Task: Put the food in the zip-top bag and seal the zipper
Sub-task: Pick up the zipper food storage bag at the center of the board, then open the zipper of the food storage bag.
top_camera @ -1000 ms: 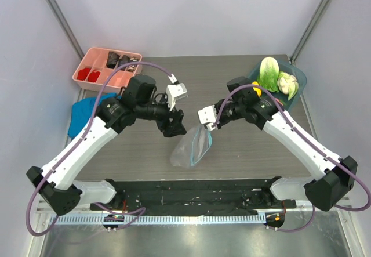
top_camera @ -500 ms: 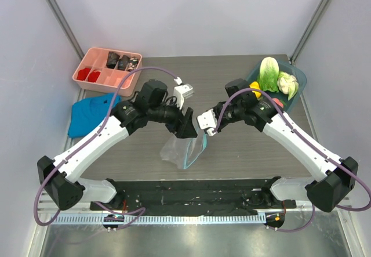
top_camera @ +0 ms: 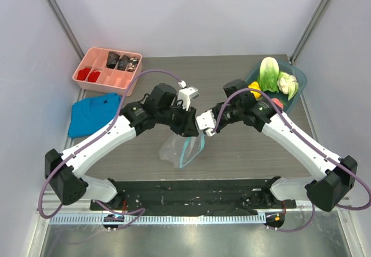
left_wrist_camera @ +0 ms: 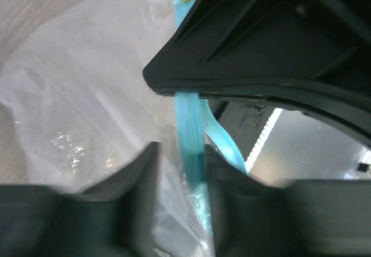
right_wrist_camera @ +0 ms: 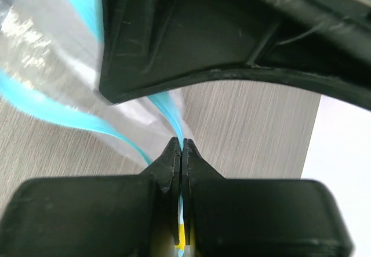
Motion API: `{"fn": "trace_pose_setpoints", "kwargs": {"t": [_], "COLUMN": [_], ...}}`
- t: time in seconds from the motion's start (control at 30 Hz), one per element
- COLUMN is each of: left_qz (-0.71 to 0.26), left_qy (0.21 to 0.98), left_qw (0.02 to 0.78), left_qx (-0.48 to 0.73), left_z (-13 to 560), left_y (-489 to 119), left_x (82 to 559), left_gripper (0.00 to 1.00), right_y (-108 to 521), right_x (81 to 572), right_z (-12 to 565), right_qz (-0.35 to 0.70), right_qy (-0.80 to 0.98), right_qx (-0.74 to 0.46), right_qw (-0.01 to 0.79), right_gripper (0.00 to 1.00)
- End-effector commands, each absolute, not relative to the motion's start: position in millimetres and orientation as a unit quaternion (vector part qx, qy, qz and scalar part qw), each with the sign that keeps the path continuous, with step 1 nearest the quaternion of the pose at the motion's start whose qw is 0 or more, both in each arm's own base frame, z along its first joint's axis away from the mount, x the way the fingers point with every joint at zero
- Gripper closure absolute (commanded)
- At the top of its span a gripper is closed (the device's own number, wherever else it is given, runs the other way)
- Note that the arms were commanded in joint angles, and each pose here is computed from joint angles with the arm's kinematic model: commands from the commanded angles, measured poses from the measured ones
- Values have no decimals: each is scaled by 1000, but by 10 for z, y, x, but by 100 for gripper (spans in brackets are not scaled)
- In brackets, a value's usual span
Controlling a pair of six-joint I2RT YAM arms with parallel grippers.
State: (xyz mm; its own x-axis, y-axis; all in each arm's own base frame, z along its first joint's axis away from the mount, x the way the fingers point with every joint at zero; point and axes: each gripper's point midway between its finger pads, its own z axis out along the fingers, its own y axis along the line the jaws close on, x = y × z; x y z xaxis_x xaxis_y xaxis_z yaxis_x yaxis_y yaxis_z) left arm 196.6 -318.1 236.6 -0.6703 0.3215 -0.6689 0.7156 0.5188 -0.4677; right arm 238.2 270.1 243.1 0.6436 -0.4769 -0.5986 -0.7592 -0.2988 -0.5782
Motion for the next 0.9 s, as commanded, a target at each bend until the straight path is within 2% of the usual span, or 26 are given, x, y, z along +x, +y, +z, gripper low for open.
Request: {"fn": "trace_pose_setpoints", "kwargs": {"t": [0.0,0.03,0.1,0.13,0.2,0.27,0.3,0.33,0.37,0.43,0.53,0.63,0.77,0.87], "left_qz": [-382,-389,-415,-429,-445,-448,-453,-449,-441,-435,-436,-452,-472,-472], "left_qy": [838,842,834,835,825,828,822,825,831,834,834,826,813,809], "left_qw": [256,248,248,239,256,259,272,275,286,302,317,324,332,343], "left_qx": [293,280,265,250,237,218,213,204,183,158,118,98,77,71], "left_z": [2326,2308,2383,2381,2487,2463,2528,2500,2493,2499,2511,2563,2650,2696], "left_y": [-3181,-3170,-3180,-3161,-3163,-3133,-3129,-3116,-3076,-3033,-2996,-3023,-3030,-3026], "left_x": [1982,1974,1977,1967,1987,2002,2020,2038,2121,2218,2380,2472,2557,2609], "left_gripper": [74,83,91,100,100,100,100,100,100,100,100,100,100,100], "right_y": [2804,2797,2806,2812,2838,2824,2851,2833,2831,2799,2697,2636,2602,2574], "right_x": [2367,2375,2381,2392,2462,2500,2603,2630,2654,2783,2919,2891,2752,2721], "right_z": [2605,2598,2601,2609,2633,2622,2742,2810,2832,3017,3234,3273,3080,2894], "right_qz": [166,164,160,158,143,140,124,134,140,151,158,202,264,271], "right_qy": [372,373,371,370,370,388,394,430,451,512,578,646,721,757], "right_qx": [-785,-786,-786,-785,-779,-764,-745,-713,-691,-615,-522,-435,-344,-317], "right_qw": [466,465,468,471,486,496,524,538,547,580,607,594,540,503], "right_gripper": [99,99,99,98,96,88,78,49,37,20,19,19,19,21]}}
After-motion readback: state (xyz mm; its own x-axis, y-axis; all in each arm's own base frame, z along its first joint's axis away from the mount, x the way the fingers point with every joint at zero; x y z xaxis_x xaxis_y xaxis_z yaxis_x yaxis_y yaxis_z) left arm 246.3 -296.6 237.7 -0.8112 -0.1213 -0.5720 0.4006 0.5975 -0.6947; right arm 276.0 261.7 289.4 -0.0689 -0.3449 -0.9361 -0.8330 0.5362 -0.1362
